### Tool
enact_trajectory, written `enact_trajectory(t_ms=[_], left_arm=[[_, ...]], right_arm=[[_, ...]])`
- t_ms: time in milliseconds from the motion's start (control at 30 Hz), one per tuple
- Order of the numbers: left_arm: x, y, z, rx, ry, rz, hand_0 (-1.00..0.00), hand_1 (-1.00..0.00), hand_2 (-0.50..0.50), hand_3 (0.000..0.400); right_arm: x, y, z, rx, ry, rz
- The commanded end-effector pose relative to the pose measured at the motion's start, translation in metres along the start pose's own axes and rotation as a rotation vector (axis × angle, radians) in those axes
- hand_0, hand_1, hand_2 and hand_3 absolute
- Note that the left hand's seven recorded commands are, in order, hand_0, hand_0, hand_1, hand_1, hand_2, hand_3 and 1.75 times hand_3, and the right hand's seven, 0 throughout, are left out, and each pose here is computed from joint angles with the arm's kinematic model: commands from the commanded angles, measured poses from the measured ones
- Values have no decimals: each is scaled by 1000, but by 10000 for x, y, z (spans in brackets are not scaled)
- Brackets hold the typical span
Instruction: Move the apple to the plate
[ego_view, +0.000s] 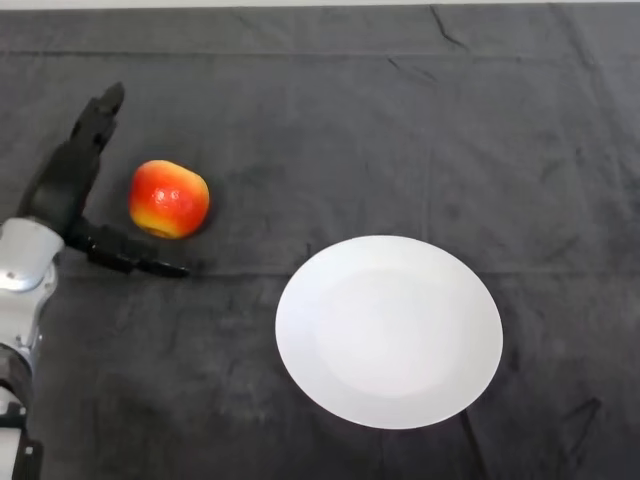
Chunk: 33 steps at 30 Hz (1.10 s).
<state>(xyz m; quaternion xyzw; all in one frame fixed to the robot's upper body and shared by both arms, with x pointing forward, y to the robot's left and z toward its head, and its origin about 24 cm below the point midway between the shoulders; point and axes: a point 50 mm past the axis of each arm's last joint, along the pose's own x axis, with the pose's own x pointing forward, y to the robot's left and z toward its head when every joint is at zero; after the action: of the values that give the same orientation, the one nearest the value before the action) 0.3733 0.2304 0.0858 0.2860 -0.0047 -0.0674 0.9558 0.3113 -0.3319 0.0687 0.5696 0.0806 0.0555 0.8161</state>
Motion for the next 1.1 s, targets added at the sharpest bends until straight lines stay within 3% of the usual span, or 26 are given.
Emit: enact_trajectory(t_ms=[33, 333, 633, 700, 767, 833, 967, 1100], left_arm=[[68, -28, 62, 36, 19, -39, 0, 0, 0, 0], [140, -144, 84, 68, 92, -86, 0, 0, 0, 0], [198, -262, 149, 77, 112, -133, 0, 0, 0, 0], [193, -272, 142, 74, 115, -143, -86, 0, -43, 35], [189, -276, 134, 70, 117, -151, -325, 0, -163, 130], [183, -279, 122, 65, 120, -158, -655, 0, -327, 262], [170, -287, 98, 54, 128, -168, -1000, -4, -498, 400], [161, -293, 77, 46, 137, -177, -1000, -118, -441, 400]], right_arm=[[-17, 67, 101, -7, -29, 22], [-17, 68, 102, -7, -29, 23], [-17, 68, 102, -7, -29, 23], [-17, 68, 102, -7, -29, 23], [-17, 68, 102, -7, -29, 23], [-17, 68, 102, -7, -29, 23], [-17, 68, 102, -7, -29, 23], [-17, 68, 102, -7, -29, 23]])
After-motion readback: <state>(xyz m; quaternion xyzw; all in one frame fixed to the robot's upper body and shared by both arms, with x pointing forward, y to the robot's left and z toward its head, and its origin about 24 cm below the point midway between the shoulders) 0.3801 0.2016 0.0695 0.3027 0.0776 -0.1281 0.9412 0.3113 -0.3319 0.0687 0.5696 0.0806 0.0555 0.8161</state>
